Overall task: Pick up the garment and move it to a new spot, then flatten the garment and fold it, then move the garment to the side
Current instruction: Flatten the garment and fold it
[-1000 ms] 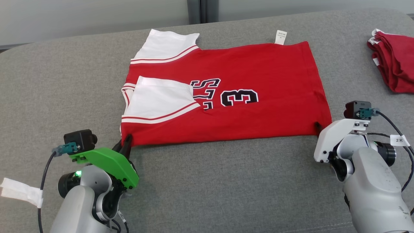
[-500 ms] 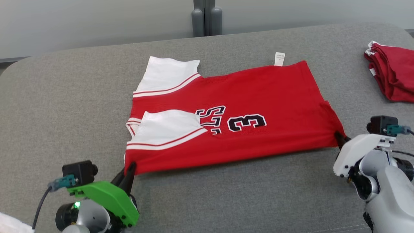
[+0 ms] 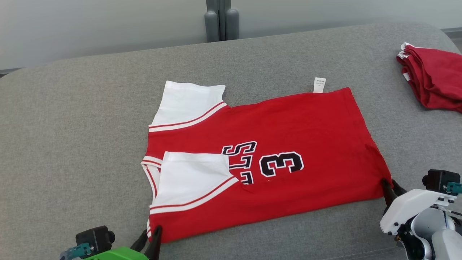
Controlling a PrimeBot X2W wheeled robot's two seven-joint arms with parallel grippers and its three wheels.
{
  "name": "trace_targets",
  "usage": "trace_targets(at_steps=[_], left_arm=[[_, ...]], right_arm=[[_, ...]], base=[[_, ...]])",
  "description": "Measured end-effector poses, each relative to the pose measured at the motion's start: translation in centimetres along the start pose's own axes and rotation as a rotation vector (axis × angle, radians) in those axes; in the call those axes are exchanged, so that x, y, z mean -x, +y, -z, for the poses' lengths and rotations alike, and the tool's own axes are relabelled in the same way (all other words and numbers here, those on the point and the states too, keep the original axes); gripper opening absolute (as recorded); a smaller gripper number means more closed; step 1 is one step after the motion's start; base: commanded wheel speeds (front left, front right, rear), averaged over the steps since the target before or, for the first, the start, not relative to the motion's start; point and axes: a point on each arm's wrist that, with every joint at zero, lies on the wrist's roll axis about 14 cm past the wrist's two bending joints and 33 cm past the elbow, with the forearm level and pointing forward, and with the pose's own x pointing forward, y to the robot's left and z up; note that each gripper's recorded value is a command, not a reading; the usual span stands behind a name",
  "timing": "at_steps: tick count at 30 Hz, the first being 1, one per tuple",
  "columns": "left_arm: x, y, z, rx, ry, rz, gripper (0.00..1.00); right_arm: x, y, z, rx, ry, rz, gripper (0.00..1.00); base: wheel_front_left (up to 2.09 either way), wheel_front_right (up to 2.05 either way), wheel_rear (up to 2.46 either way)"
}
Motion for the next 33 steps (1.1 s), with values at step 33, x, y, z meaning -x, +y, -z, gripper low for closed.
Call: trace_targets(at_steps=[33], left_arm=[[-19.4,-5.7,-20.9,-0.696,0.053,0.052,1.0]], right_arm=[[-9.9,8.7,-12.8,0.325,-0.185,-0.174,1.0]], base=[[0.0,0.0,0.0]])
